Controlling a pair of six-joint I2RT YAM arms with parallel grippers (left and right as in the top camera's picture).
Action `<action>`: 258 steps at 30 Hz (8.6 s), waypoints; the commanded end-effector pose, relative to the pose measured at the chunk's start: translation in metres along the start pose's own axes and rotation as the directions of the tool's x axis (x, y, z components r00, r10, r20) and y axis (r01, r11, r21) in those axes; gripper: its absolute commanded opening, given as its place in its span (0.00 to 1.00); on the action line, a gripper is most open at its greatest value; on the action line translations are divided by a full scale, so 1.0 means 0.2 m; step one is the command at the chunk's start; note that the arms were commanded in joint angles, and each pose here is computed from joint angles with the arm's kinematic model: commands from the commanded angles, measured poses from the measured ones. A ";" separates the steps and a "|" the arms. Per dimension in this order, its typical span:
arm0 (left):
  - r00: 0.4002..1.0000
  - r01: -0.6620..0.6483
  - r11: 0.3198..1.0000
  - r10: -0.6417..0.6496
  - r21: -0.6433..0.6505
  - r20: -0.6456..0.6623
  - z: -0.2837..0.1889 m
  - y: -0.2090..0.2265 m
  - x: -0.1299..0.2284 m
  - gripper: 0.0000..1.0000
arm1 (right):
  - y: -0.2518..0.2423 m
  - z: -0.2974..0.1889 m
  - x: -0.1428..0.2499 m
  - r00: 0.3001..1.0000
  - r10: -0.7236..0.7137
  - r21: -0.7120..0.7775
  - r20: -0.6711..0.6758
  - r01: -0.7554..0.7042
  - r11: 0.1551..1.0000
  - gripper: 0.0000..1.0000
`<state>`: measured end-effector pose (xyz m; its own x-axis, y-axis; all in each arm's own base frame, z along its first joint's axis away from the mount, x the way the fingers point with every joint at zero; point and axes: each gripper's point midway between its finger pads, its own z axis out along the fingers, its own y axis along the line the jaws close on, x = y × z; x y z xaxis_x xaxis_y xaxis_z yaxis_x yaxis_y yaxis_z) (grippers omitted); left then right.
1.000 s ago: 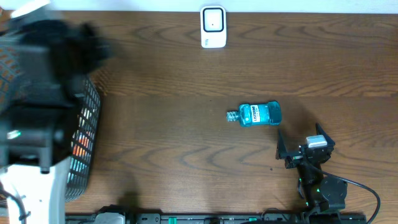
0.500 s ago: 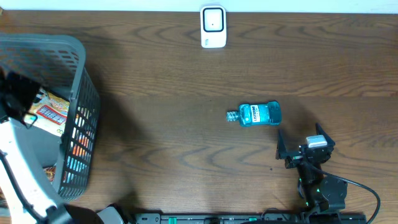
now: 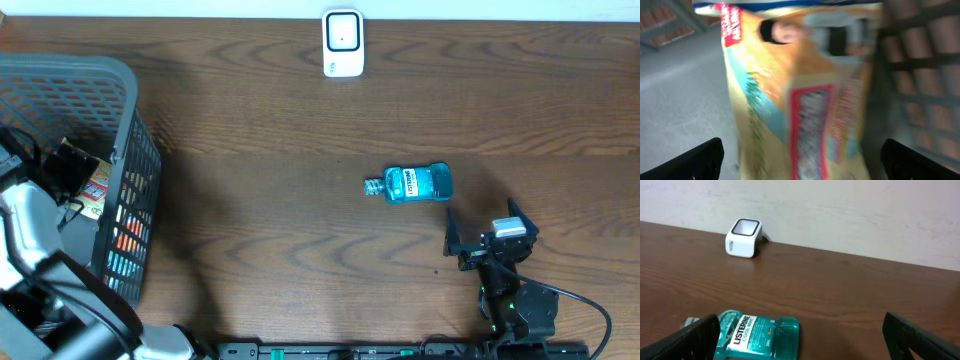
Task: Scan the item barcode
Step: 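Return the left gripper to the basket and grasp the yellow snack bag, then carry the snack bag to the scanner and hold it under it, then lower the snack bag onto the table left of the bottle, then reach the left gripper into the basket and grasp the red TOP bar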
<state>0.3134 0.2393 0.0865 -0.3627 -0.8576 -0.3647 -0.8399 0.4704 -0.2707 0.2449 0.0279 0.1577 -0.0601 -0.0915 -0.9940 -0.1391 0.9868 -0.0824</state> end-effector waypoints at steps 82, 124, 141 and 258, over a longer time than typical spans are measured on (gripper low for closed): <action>0.528 -0.661 0.459 0.847 0.593 -0.067 -0.23 -1.27 1.82 0.08 | 0.00 0.00 0.00 1.000 0.012 -0.002 -0.002 -0.012 1.000 0.99; 0.466 -0.654 0.556 0.830 0.513 -0.306 0.11 -1.10 2.01 0.07 | 0.00 0.00 0.00 1.000 0.012 -0.002 -0.002 -0.012 1.000 0.99; 0.440 -0.743 0.444 0.888 0.501 -0.135 -0.19 -1.24 1.98 0.07 | 0.00 0.00 0.00 1.000 0.012 -0.002 -0.002 -0.012 1.000 0.99; 0.855 0.474 0.687 -0.508 -0.551 0.102 -0.43 0.56 0.17 0.98 | 0.00 0.00 0.01 1.000 0.012 -0.003 -0.004 -0.012 1.000 0.99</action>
<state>0.1795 0.2465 0.1385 0.1419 -0.9357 -0.3231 -0.9810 -0.1765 0.0803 0.2449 0.0279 0.1576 -0.0602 -0.0911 -0.9940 -0.1391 0.9869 -0.0820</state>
